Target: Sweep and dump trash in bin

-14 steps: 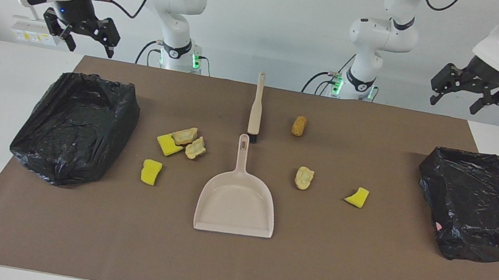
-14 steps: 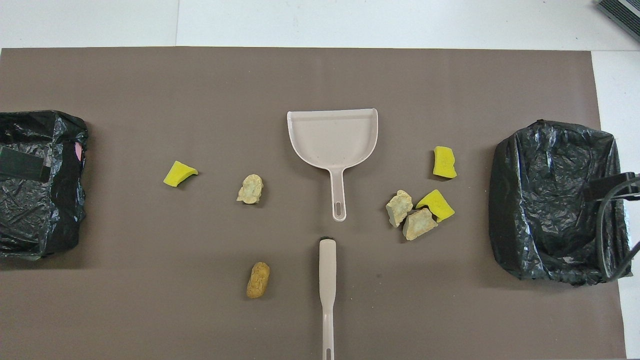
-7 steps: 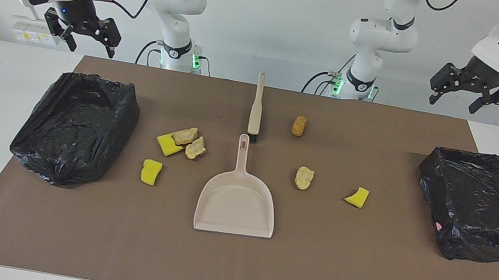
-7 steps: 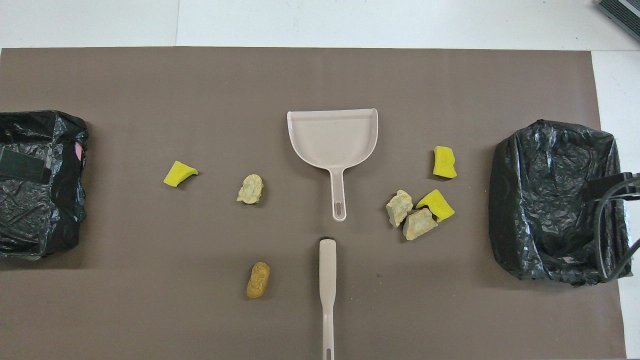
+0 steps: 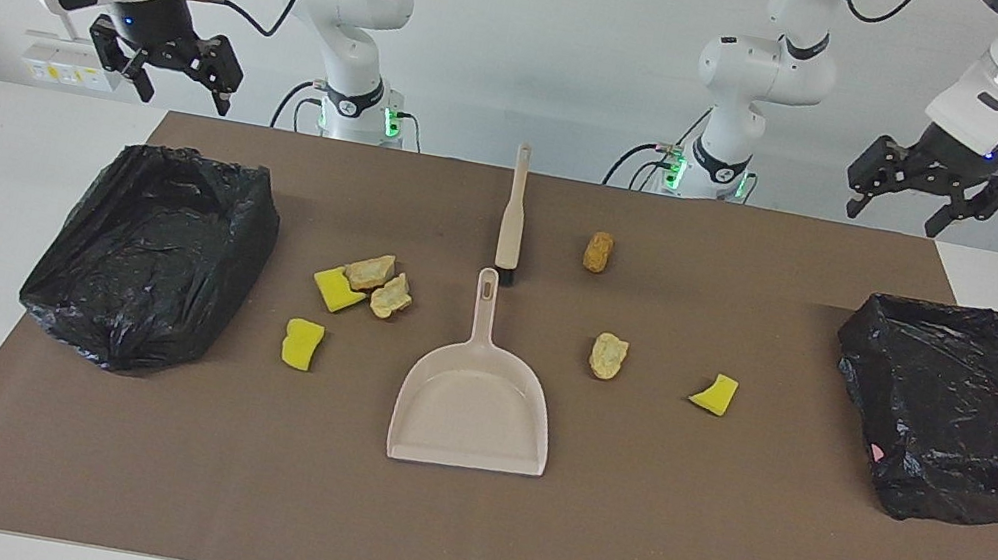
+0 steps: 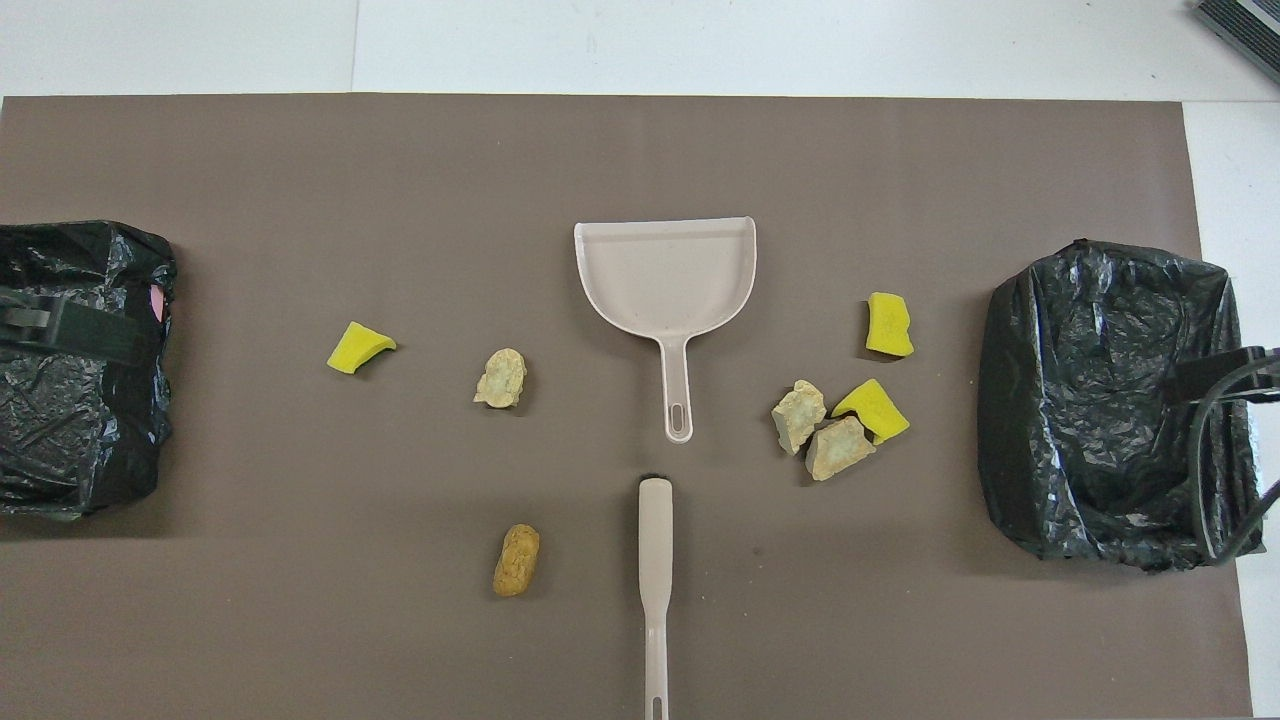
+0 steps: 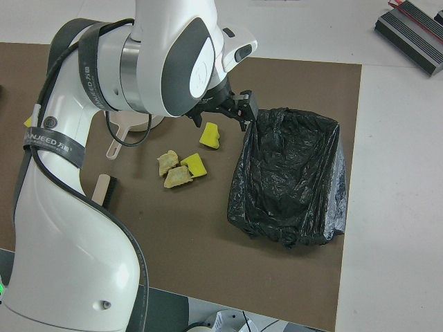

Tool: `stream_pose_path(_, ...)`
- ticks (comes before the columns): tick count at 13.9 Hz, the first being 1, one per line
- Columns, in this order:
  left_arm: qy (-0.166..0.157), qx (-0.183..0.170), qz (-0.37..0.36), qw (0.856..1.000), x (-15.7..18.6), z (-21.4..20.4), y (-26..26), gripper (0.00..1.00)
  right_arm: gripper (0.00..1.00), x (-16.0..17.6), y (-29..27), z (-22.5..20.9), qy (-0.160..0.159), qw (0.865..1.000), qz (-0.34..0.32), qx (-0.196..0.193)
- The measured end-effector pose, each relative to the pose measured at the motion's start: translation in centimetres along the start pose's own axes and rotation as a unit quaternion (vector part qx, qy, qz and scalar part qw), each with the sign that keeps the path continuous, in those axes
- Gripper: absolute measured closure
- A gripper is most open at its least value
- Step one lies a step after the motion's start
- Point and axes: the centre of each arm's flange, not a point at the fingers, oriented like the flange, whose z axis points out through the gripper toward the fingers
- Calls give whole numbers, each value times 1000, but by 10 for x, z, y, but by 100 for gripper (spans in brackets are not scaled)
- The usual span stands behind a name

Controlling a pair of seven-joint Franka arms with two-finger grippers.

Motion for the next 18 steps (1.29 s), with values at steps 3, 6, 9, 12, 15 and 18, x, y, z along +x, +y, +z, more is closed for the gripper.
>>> stream_pose_path(3, -3, 1, 51, 999, -10, 42, 57, 0, 0, 0, -1, 0, 0, 1000, -1, 0)
stream_pose_path(6, -12, 3, 86, 996, -32, 94, 128, 0, 0, 1, -8, 0, 1, 1000, -8, -1)
stream_pose_path(9, -9, 6, 68, 998, -59, 139, 210, 0, 0, 2, -17, 3, -4, 1000, -16, -2)
stream_pose_path(12, -9, 9, 56, 998, -98, 180, 285, 0, 0, 14, -21, 17, -16, 1000, 0, -3)
stream_pose_path(15, -7, 10, 62, 998, -145, 223, 348, 0, 0, 60, -70, 42, -8, 1000, -8, -9)
stream_pose_path(18, -1, 6, 62, 998, -190, 275, 401, 0, 0, 113, -125, 84, -10, 1000, -9, -9)
